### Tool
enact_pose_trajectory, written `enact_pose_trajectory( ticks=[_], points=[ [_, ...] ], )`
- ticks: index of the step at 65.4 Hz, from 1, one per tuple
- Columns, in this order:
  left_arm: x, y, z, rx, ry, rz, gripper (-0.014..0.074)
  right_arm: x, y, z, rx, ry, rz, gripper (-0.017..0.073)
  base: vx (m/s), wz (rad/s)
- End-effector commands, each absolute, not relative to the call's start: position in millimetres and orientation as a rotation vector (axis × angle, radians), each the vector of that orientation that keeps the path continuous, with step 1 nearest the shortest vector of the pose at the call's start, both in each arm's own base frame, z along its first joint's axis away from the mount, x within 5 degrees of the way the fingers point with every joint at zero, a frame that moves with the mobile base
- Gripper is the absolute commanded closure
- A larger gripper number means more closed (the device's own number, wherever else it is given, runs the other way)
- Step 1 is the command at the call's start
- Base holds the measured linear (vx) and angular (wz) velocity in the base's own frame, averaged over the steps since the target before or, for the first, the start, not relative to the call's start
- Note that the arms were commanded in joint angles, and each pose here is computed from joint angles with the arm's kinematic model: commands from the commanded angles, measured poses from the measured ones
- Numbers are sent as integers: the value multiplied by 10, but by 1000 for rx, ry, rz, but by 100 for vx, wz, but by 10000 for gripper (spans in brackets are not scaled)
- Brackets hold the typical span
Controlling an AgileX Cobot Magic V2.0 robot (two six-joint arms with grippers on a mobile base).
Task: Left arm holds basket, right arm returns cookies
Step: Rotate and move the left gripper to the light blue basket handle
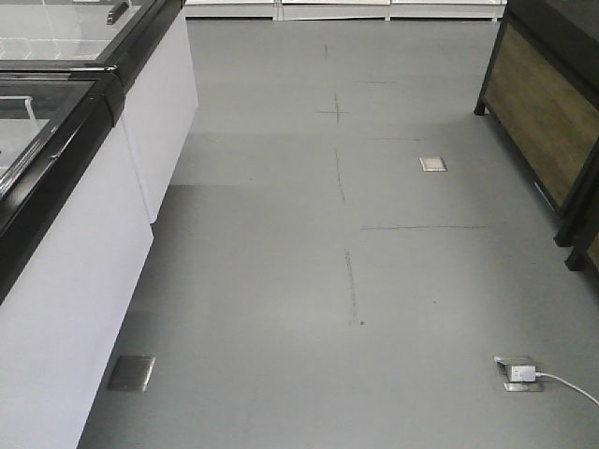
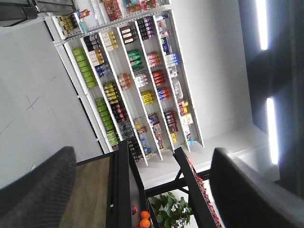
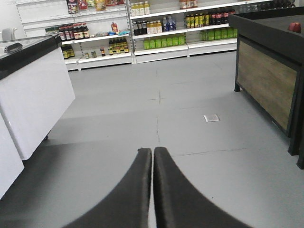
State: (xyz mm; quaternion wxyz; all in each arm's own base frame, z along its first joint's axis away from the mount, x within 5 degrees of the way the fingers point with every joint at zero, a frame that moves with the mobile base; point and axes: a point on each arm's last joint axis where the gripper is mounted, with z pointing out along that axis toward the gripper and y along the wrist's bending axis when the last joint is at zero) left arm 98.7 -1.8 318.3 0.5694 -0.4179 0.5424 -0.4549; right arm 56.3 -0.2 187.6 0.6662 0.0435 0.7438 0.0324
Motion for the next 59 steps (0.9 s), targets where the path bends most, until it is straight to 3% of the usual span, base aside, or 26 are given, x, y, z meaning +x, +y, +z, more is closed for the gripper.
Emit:
enact_pose_trajectory(
  ticks=[1,16,32,47,59],
  points=[
    [983,21,3375,-934,1148,-1084,46,560,-10,1946,90,1593,55,567,0,0],
    [1038,93,3535,-794,989,-980,46,560,-10,1946,90,1593,55,567,0,0],
    [1469,93,3714,-717,1102,-787,46,560,-10,1946,90,1593,55,567,0,0],
    [1878,280,3893,-839,1117,-714,69,560,-10,1946,90,1593,55,567,0,0],
    [1945,532,3896,-937,1126,-614,81,560,-10,1946,90,1593,55,567,0,0]
  ],
)
